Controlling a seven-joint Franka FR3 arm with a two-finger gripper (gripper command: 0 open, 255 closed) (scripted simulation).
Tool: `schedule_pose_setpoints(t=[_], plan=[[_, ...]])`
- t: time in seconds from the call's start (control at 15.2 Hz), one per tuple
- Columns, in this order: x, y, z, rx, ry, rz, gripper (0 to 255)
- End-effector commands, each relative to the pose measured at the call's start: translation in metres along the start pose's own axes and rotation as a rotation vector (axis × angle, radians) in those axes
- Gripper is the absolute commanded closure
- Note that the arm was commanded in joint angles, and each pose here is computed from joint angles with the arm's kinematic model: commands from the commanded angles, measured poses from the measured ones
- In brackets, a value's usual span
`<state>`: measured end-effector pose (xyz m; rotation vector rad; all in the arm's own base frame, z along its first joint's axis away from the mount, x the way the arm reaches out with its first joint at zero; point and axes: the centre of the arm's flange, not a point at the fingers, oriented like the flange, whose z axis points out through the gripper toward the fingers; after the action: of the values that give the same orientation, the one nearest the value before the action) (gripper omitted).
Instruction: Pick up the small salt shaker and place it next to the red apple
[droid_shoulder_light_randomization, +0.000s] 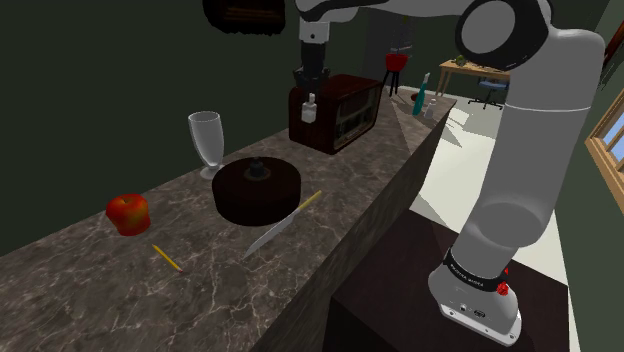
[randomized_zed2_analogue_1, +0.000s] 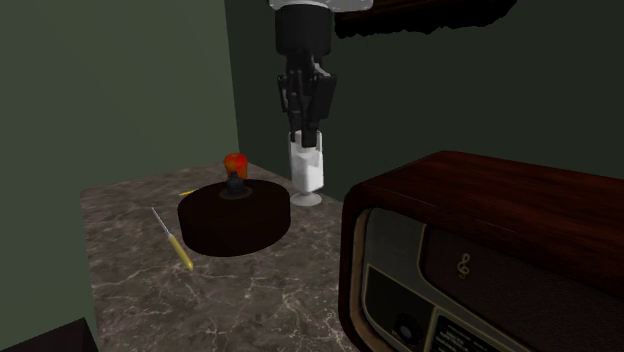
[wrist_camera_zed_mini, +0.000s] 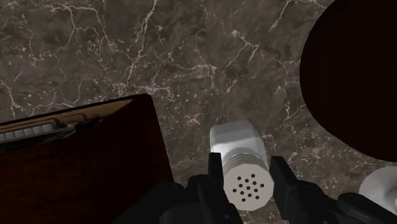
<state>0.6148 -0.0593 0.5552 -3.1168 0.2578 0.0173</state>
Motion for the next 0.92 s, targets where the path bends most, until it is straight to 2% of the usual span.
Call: schedule_pose_setpoints(t=[0.0, 0.86], plan=[[-0.004, -0.025, -0.001, 0.0, 0.0, 0.001, 255], [-0.034, -0.194, 0.001, 0.0, 0.0, 0.001, 255]])
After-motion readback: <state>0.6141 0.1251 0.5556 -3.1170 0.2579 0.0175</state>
